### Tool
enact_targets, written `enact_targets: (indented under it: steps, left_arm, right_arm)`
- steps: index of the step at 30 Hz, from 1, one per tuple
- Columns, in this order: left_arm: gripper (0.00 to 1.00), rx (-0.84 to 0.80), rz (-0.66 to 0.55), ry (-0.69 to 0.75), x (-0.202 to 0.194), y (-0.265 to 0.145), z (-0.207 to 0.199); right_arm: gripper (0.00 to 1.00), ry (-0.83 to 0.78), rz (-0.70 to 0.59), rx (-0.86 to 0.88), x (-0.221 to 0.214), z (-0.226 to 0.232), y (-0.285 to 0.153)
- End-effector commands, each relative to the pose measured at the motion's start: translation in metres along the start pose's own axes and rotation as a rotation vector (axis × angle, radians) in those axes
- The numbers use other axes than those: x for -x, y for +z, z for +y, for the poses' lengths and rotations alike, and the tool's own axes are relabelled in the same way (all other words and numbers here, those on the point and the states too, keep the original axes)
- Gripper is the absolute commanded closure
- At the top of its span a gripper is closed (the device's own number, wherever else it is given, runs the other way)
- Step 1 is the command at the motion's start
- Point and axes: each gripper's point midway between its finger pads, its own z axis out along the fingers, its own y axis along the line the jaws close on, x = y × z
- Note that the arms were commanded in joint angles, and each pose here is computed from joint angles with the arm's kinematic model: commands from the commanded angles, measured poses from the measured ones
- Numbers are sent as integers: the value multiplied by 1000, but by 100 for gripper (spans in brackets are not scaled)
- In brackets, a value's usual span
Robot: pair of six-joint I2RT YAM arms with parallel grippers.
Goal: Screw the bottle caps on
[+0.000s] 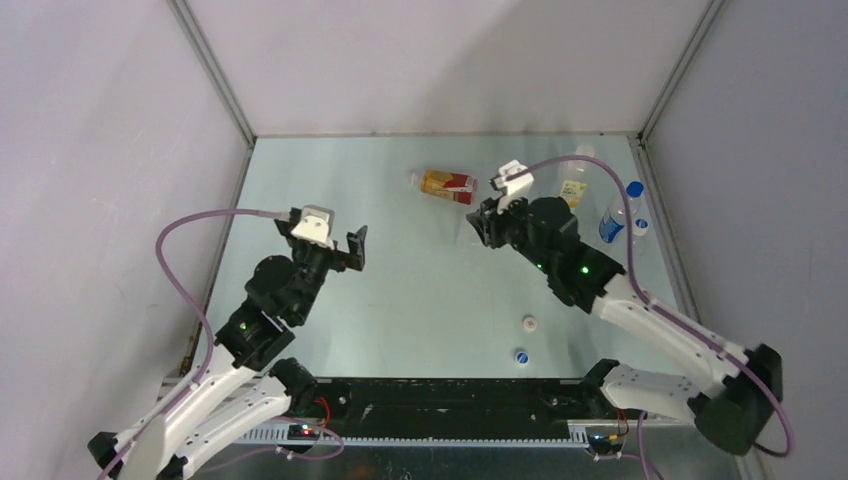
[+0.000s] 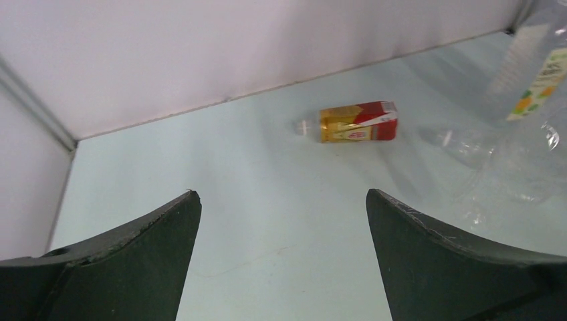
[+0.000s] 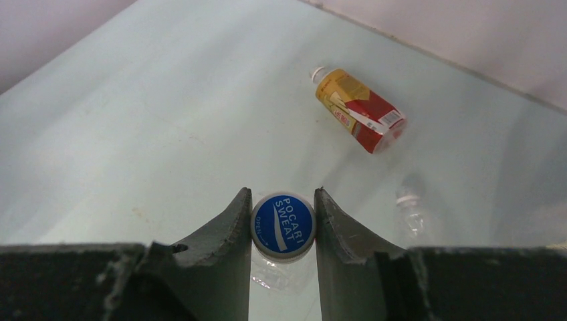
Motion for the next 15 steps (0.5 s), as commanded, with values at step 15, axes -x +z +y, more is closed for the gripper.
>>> enact_targets:
  steps: [15]
  left_arm:
    - [0,-30,69,24,-28,8,-4]
  right_arm:
    - [100,-113,-57,-232,58,-60,19]
